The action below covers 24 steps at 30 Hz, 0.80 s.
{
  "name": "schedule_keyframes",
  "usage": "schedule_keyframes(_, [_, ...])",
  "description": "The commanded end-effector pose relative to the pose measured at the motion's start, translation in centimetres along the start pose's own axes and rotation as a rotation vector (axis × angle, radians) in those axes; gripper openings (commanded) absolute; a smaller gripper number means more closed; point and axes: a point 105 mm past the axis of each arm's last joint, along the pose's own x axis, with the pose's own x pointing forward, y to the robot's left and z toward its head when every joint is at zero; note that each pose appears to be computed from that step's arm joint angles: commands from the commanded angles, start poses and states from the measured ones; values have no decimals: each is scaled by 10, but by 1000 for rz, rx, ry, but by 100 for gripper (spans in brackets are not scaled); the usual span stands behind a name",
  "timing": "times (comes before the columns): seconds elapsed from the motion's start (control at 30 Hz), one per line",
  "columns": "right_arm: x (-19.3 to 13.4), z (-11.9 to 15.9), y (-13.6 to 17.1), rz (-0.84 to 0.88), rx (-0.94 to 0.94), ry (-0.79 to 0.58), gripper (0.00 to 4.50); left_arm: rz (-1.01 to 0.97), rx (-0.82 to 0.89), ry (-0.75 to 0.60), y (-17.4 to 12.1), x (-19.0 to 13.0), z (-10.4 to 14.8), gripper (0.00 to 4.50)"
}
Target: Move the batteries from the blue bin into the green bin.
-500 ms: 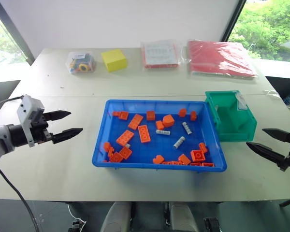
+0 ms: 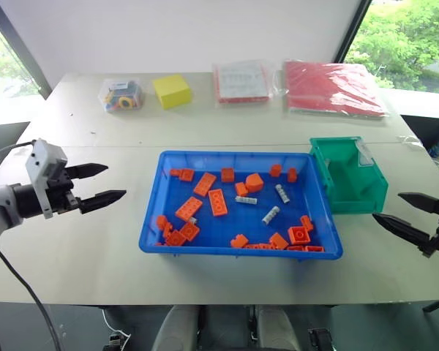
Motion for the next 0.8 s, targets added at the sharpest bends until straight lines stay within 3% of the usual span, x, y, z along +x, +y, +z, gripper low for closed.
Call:
schedule_keyframes(0.03, [-2, 7, -5, -15, -32, -21, 441, -3, 21, -59, -2, 2, 14, 450])
schedule_keyframes(0.4, [9, 24, -6, 42, -80, -36, 441, -74, 3, -91, -18, 10, 24, 450])
schedule_keyframes(0.53, [44, 57, 17, 208, -191, -78, 441, -177, 37, -59, -35, 14, 30, 450])
schedule_keyframes(0.8, [108, 95, 71, 560, -409, -108, 441, -286, 70, -29, -55, 15, 35, 450])
